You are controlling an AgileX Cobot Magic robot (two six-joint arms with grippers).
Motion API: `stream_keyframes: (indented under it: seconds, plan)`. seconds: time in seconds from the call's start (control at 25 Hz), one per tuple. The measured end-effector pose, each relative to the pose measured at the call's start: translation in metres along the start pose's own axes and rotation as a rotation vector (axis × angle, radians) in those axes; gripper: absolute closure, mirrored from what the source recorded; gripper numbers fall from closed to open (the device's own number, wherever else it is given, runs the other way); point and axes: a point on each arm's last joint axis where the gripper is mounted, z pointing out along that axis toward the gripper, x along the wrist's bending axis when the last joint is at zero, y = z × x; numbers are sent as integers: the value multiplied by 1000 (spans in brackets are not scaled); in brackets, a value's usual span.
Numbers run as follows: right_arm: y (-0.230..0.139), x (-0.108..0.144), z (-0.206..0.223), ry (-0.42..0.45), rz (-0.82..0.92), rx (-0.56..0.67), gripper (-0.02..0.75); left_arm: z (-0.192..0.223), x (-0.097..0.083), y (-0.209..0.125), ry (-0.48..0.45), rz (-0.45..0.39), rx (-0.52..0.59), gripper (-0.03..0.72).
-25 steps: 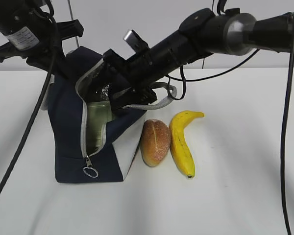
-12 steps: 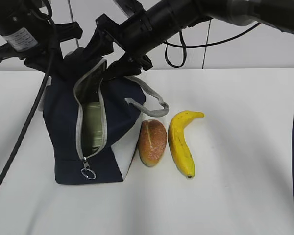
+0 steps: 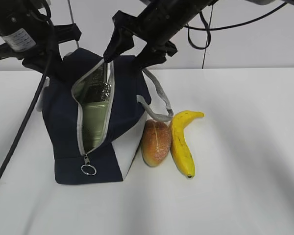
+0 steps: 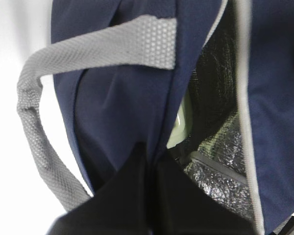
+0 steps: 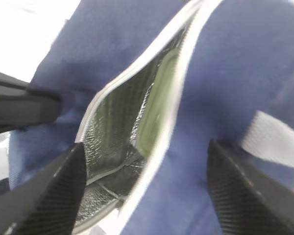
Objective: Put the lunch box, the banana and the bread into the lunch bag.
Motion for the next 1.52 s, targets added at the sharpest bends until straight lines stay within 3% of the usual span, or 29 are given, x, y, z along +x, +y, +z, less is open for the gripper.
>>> stream_keyframes:
  seconds: [0.28,0.64,0.92,1.32,1.52]
  plan:
    - [1,22,-41,-66,-45,-62,155,0,1,-1,9,6,7,690]
    - [-12,43,-108,-373,-36,-152,202,0,1,-2,13,24,21,690]
    - [-48,21,-103,-522,13,-18,232,0,1,-2,15,37,21,690]
    - [-106,-21,-60,-560,121,240,234,0,2,-2,16,38,21,690]
    - [-115,-34,-44,-554,141,192,234,0,2,-2,16,38,21,690]
